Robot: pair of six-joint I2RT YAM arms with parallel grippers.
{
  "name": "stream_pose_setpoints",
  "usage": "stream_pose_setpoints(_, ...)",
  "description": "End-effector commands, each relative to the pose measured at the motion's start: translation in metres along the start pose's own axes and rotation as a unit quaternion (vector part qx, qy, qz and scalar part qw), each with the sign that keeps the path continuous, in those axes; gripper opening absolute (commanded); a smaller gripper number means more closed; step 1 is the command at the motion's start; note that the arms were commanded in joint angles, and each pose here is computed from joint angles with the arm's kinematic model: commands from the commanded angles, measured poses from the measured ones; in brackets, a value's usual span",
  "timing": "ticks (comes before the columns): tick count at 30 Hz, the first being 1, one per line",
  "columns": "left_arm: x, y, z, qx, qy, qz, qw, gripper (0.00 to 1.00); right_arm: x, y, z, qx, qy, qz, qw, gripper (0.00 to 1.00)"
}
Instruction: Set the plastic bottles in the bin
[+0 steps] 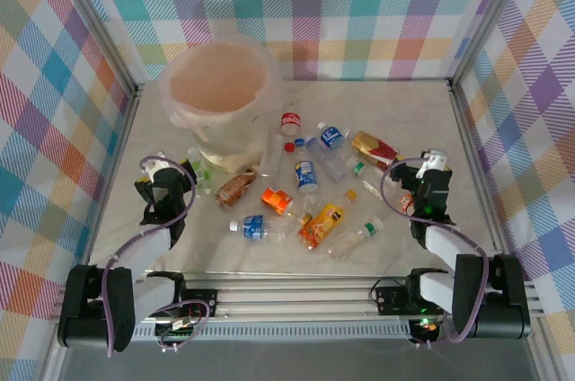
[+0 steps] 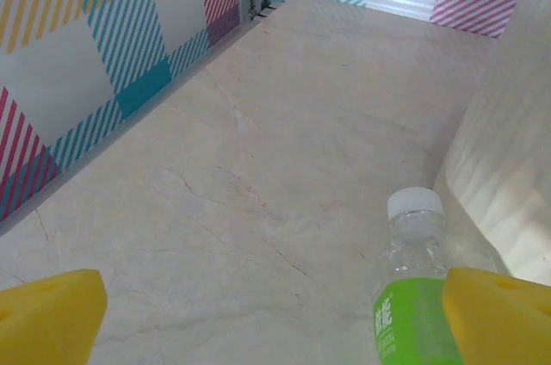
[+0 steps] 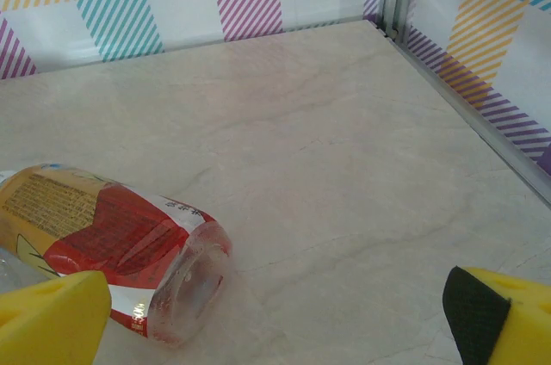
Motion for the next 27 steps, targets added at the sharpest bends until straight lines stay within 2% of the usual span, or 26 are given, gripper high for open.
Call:
stream_pose_setpoints(1,0.0038,0.0018,-0.0121,-0.009,-0.015,-0.012,1.000,1.00,0.0003,0.0017,-0.0101,-0.012,0.007,0.002,1.000,1.00)
stream_pose_setpoints(27,0.0008,0.0052,-0.0101,0.000,-0.006,-0.009,1.000,1.00,0.0014,0.0020,-0.0105,-0.011,0.002,-0.001,1.000,1.00)
Point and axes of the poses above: each hand's point on the last joint's axis, 136 mm out from that joint toward the fingers, its own y axis out along the fingers, its own x axis along the line the jaws close on, z = x × y, the point moved 3 cm from there along -y, back along the fingers, and after that the axes turned 8 degrees about y, right-handed, at the moved point
